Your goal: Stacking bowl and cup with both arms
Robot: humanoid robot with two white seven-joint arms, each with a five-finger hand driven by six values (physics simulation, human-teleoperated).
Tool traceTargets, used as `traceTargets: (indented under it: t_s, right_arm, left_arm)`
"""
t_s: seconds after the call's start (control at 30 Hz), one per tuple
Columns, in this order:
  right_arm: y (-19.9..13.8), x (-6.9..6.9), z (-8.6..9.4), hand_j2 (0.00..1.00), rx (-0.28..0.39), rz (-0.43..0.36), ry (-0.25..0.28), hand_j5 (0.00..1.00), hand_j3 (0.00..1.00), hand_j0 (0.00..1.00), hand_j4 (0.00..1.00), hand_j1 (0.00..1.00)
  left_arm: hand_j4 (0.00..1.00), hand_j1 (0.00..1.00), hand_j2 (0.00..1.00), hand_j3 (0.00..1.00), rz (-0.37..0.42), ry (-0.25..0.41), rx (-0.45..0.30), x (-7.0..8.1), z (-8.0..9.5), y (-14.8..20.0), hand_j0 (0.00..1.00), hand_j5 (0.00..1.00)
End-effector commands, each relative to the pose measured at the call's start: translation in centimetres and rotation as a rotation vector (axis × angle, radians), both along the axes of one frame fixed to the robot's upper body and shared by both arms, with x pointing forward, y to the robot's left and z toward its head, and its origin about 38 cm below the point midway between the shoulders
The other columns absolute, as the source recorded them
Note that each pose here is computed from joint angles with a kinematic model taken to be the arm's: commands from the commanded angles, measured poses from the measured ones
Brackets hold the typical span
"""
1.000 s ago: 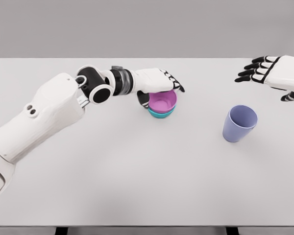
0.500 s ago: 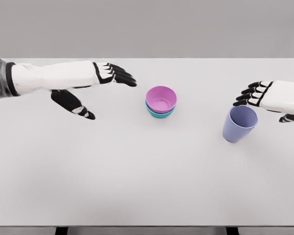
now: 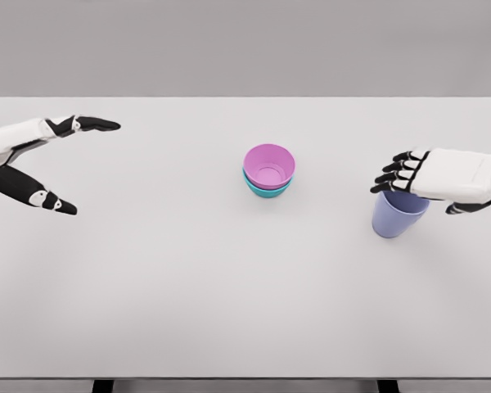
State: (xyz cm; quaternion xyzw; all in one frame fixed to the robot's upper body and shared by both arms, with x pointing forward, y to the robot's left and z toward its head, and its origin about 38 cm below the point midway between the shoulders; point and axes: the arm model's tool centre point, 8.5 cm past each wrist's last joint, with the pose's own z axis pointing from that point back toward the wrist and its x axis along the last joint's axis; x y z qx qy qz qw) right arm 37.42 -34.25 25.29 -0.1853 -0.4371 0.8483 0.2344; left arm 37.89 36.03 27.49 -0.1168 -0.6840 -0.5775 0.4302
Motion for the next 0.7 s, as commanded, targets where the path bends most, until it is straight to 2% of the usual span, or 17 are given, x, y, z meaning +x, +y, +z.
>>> traceTargets:
  t_s: [0.0,0.07,0.27,0.33,0.47,0.67]
  right_arm:
    - [0.4,-0.1,-0.9,1.00,-0.007,0.008,0.017,1.00,1.00,1.00,1.00,1.00]
    - [0.5,0.1,-0.5,1.00,-0.006,0.010,0.006,1.00,1.00,1.00,1.00,1.00]
    - [0.5,0.2,-0.6,1.00,-0.006,0.010,0.007,1.00,1.00,1.00,1.00,1.00]
    - [0.6,0.6,-1.2,1.00,-0.026,0.007,0.008,1.00,1.00,1.00,1.00,1.00]
    - [1.3,1.0,-1.4,1.00,-0.022,0.018,0.012,1.00,1.00,1.00,1.00,1.00]
    - [1.4,0.9,-2.3,1.00,-0.032,0.025,0.038,1.00,1.00,1.00,1.00,1.00]
  left_arm:
    - [1.00,1.00,1.00,1.00,0.018,0.005,-0.005,0.2,-0.1,0.5,1.00,1.00]
    - [1.00,1.00,1.00,1.00,0.020,0.012,-0.029,0.7,-0.7,0.1,1.00,1.00]
    - [1.00,1.00,1.00,1.00,0.017,0.013,-0.035,0.8,-0.9,-0.1,1.00,1.00]
    - [1.00,1.00,1.00,1.00,0.017,0.015,-0.037,0.8,-0.9,-0.2,1.00,1.00]
    - [1.00,1.00,1.00,1.00,0.013,0.012,-0.043,0.9,-0.9,-0.4,1.00,1.00]
    - [1.00,1.00,1.00,1.00,0.009,0.016,-0.049,0.9,-1.2,-0.6,1.00,1.00]
